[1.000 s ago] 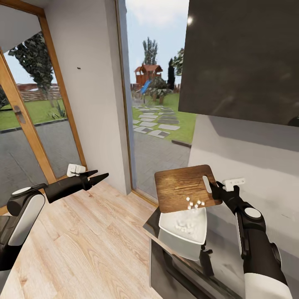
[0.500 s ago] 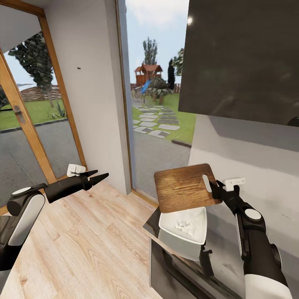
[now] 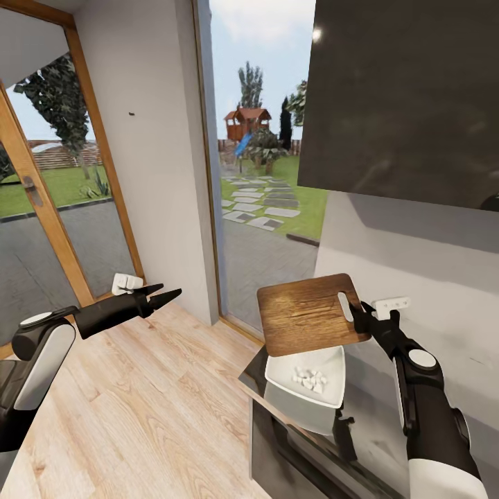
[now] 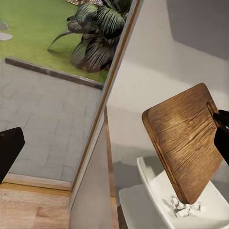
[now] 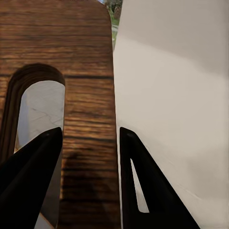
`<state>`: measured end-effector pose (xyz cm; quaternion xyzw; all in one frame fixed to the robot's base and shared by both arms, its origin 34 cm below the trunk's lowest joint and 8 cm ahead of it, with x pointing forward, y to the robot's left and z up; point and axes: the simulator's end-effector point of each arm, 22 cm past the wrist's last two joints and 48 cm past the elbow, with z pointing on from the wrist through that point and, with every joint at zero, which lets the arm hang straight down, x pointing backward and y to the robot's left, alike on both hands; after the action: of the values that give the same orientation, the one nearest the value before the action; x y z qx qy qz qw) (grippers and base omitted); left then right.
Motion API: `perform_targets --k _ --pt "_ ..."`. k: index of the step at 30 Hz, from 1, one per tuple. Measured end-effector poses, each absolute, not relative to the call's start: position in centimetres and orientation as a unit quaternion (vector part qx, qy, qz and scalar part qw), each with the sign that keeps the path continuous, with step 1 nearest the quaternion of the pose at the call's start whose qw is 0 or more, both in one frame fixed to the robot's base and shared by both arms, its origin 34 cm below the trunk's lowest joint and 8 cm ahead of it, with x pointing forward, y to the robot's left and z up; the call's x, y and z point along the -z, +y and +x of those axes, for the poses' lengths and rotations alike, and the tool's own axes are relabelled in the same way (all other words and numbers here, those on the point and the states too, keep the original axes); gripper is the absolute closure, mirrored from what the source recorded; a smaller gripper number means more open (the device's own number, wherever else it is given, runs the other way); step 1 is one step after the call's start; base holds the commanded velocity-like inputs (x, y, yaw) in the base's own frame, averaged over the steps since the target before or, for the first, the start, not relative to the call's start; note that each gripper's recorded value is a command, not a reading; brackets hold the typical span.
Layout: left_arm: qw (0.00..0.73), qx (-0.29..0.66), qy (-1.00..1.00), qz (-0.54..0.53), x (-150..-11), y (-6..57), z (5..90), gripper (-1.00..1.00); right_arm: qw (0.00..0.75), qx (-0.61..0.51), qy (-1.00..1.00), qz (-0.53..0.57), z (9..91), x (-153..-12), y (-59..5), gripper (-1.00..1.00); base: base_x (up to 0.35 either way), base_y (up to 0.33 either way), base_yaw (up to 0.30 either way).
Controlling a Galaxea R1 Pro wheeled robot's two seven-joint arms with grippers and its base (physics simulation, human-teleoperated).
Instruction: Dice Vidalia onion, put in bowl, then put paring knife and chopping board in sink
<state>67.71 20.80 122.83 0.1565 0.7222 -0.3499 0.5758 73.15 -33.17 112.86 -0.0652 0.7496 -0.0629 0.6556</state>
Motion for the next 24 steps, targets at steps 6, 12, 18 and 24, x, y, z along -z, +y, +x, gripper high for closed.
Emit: perform_targets --k 6,12,18,24 --pt "0.576 0.35 0.722 0.157 -122.8 20.8 67.7 -1.0 0.655 0.063 0.75 -0.065 73.1 -112.8 -33.2 1.0 0.0 0.0 0.0" --pt "0.575 0.35 0.722 0.157 -122.8 20.7 67.7 -1.0 0.654 0.063 0.751 -0.063 73.1 -112.9 -33.4 1.0 0.0 0.0 0.0" --pt "0.575 0.351 0.722 0.158 -122.8 20.7 67.7 -1.0 0.636 0.061 0.768 -0.045 72.7 -112.5 -34.1 1.0 0.0 0.0 0.0" --pt "0.573 0.352 0.723 0.16 -122.7 20.5 67.6 -1.0 0.599 0.052 0.799 -0.02 72.0 -111.2 -34.7 1.0 0.0 0.0 0.0"
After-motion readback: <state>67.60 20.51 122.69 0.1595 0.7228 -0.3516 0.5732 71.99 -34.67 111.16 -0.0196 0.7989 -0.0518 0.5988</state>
